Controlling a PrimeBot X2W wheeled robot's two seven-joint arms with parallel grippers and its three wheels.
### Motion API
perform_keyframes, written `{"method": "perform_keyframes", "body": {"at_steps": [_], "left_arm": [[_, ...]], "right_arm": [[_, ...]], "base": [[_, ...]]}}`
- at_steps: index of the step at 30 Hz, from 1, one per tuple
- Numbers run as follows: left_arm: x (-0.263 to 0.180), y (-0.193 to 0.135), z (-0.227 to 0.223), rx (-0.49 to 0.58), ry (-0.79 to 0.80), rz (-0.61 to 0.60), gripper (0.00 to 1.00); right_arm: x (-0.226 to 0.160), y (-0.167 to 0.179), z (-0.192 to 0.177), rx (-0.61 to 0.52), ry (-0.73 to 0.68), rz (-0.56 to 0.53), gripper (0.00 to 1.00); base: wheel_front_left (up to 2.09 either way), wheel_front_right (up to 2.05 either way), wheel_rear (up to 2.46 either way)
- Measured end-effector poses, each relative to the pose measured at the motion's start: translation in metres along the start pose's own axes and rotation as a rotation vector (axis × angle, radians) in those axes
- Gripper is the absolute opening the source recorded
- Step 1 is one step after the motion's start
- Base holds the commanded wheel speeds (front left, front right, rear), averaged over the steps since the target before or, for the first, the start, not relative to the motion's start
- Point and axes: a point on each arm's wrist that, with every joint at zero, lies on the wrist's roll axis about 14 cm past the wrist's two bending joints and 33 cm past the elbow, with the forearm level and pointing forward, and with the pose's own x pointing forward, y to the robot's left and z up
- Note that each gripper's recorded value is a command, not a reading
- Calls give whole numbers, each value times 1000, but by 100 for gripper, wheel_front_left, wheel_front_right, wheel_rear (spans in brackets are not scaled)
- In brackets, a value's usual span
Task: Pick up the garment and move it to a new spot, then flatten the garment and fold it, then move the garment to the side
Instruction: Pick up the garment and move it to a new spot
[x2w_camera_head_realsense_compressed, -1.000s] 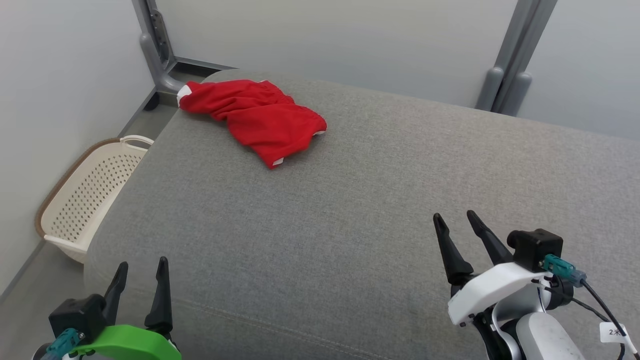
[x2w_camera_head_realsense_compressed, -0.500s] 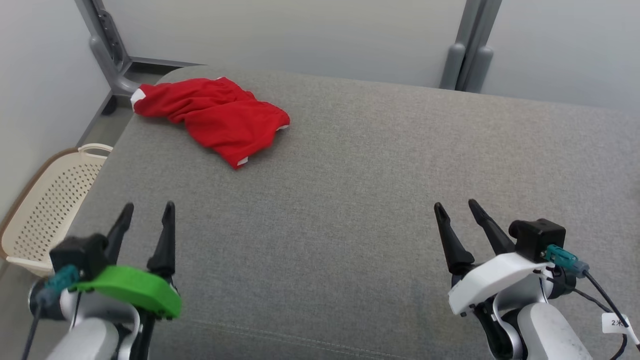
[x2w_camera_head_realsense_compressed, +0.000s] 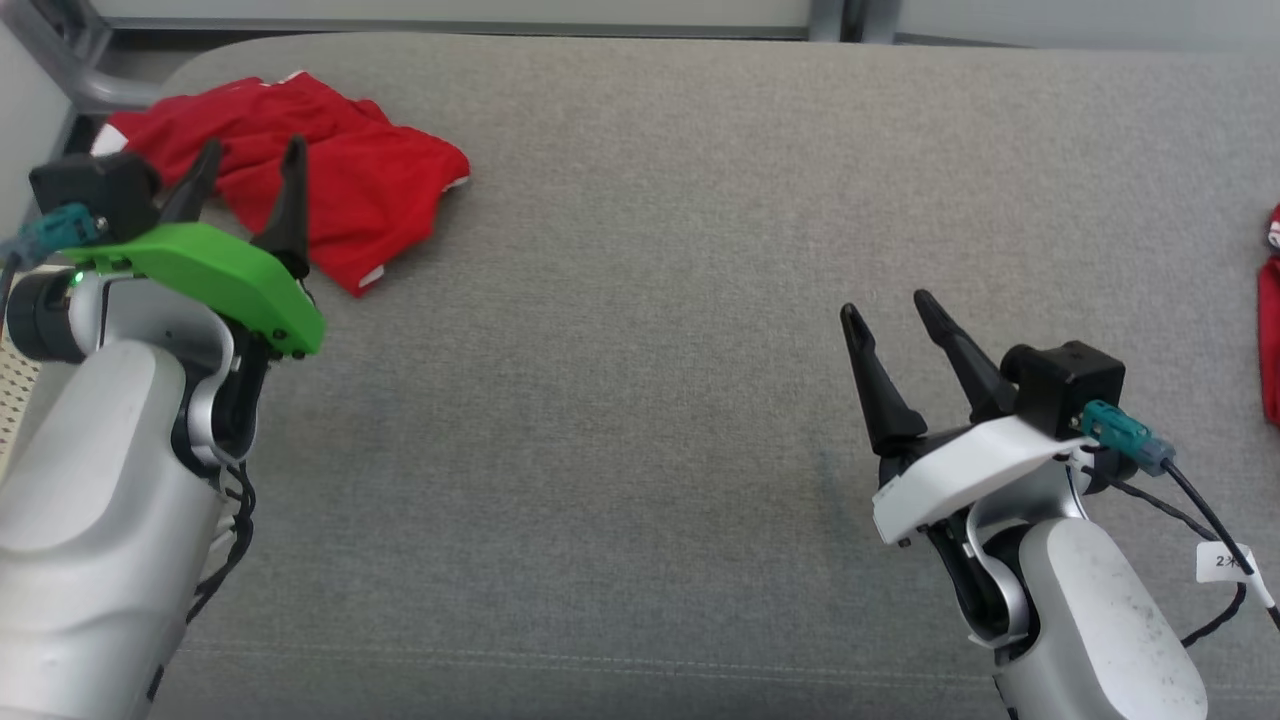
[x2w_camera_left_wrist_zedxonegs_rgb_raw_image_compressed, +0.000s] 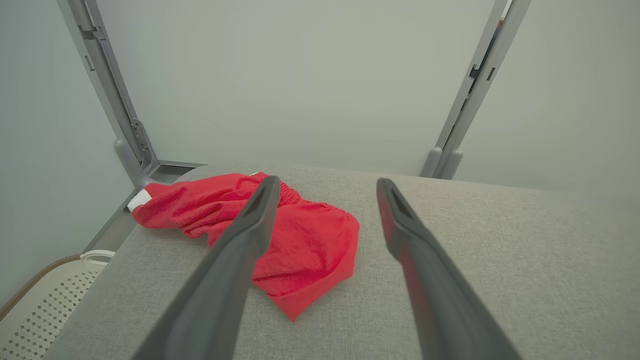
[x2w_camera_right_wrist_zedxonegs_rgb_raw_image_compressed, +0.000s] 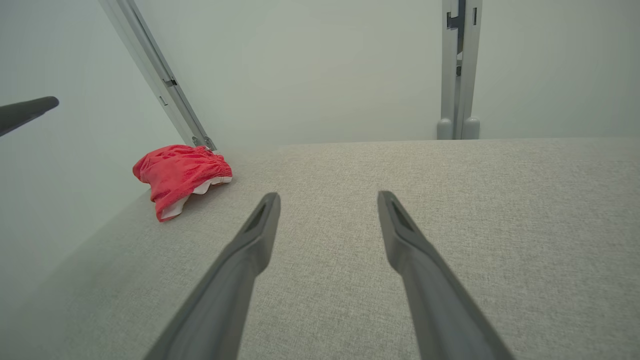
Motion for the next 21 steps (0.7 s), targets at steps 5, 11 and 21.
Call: {"method": "perform_keyframes", "body": {"at_steps": [5, 11, 21], "left_arm": [[48, -6, -30, 9, 104, -5, 100], [90, -11, -80, 38, 242, -15, 100], [120, 2, -171, 156, 476, 14, 100]], "right_arm": [[7, -24, -5, -13, 6, -47, 100], [11, -56, -18, -24, 29, -110, 100], [2, -103, -52, -38, 109, -222, 100]], "base": [[0, 0, 0], [0, 0, 0], [0, 0, 0]]}}
